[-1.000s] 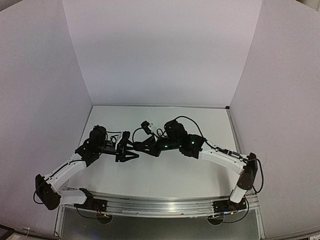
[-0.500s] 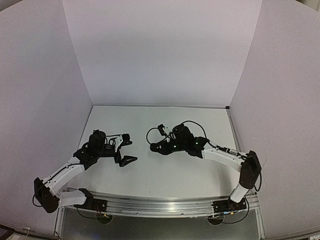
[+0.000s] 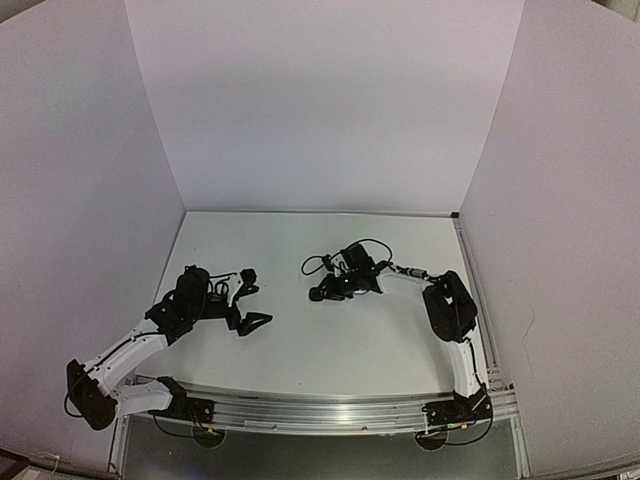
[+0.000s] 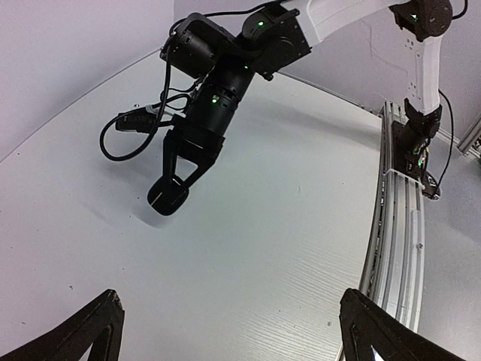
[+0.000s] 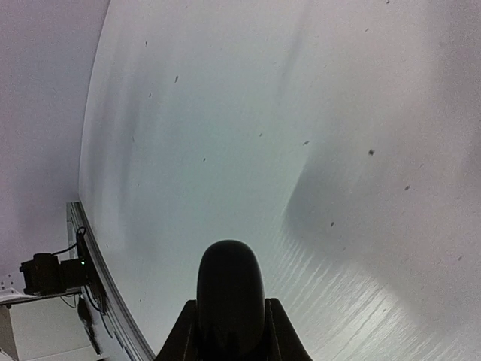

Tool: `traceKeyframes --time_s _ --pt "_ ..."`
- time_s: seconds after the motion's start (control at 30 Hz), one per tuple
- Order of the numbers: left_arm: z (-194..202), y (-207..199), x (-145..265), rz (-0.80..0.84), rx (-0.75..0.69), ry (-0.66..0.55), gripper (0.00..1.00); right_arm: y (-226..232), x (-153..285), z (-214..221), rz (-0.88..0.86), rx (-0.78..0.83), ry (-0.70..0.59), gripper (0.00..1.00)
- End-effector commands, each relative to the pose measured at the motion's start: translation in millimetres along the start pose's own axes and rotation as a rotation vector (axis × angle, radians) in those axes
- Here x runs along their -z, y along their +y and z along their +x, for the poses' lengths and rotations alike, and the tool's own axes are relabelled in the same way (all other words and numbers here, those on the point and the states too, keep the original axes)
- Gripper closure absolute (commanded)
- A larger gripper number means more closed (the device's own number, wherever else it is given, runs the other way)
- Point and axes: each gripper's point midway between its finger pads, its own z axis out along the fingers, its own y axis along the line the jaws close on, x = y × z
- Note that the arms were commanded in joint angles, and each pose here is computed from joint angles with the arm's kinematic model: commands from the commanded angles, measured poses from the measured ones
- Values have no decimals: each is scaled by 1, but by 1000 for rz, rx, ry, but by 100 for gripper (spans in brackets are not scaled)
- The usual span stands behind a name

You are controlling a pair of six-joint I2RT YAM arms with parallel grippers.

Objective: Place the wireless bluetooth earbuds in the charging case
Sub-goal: Place the charging case with the earbuds at the center of the board.

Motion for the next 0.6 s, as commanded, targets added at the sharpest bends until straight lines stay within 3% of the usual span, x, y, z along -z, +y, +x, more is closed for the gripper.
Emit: traceKeyframes --time_s 0.0,0.57 --pt "-12 1 8 -29 -19 -44 1 3 0 -22 -85 -6 0 100" --pt "-11 3 7 -41 -22 -46 0 -55 -14 -25 -15 -141 94 98"
